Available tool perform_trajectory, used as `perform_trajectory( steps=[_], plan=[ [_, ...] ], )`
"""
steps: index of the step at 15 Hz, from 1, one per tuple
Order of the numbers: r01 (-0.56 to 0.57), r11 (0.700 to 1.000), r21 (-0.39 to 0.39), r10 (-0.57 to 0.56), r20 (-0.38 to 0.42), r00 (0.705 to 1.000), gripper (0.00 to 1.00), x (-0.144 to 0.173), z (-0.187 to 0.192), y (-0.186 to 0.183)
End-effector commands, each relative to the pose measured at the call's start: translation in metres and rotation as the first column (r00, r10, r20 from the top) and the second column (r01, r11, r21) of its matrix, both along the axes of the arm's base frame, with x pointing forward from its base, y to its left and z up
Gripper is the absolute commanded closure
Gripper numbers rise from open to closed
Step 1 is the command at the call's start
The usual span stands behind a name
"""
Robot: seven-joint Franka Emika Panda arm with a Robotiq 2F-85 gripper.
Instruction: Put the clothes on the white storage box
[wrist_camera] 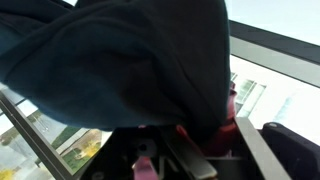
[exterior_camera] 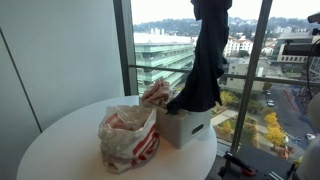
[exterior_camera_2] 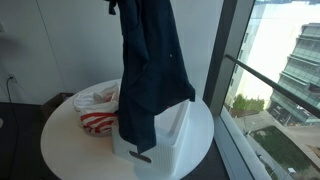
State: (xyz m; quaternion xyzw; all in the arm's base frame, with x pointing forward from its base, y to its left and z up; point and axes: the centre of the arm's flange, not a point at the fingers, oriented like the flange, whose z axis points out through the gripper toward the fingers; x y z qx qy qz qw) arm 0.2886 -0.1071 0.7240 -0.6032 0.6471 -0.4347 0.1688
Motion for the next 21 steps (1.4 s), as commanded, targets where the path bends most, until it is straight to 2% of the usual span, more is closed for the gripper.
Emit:
perform_trajectory(
  steps=[1, 4, 7, 9, 14, 15, 19, 21],
  plan=[
    [-0.045, 0.997, -0.057, 0.044, -0.015, 0.999, 0.95, 0.065, -0.043, -0.005],
    [-0.114, 0.991, -0.075, 0.105, -0.122, 0.987, 0.95, 0.122, -0.108, 0.006],
    [-0.214, 0.977, -0.021, 0.203, -0.231, 0.952, 0.95, 0.179, -0.179, 0.021],
    [-0.271, 0.962, 0.046, 0.270, -0.330, 0.905, 0.95, 0.206, -0.224, 0.032],
    [-0.275, 0.945, 0.178, 0.327, -0.541, 0.775, 0.95, 0.230, -0.300, 0.034],
    [-0.253, 0.950, 0.185, 0.313, -0.585, 0.748, 0.95, 0.236, -0.315, 0.031],
    [-0.206, 0.947, 0.247, 0.321, -0.678, 0.661, 0.95, 0.261, -0.371, 0.012],
    [-0.194, 0.946, 0.259, 0.322, -0.698, 0.640, 0.95, 0.267, -0.382, 0.007]
  ],
)
